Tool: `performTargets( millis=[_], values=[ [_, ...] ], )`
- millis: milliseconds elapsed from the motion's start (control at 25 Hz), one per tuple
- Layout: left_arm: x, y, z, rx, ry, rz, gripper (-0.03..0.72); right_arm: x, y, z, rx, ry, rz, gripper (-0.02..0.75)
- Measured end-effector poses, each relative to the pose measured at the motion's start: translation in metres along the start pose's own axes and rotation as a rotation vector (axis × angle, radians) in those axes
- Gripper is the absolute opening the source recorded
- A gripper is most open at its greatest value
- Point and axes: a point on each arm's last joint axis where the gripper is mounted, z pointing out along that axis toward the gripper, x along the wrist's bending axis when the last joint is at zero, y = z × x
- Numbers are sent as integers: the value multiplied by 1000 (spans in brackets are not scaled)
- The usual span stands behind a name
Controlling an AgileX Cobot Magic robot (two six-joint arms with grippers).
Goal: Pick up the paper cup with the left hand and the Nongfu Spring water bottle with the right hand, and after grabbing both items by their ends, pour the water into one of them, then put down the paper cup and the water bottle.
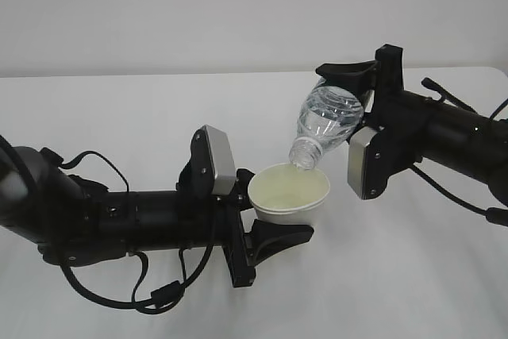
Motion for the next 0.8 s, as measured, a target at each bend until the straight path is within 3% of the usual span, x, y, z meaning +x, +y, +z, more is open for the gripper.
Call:
performTargets(
  millis=[800],
  values=[
    [0,0,0,0,0,0,429,0,0,0,-2,-4,-1,458]
  ],
)
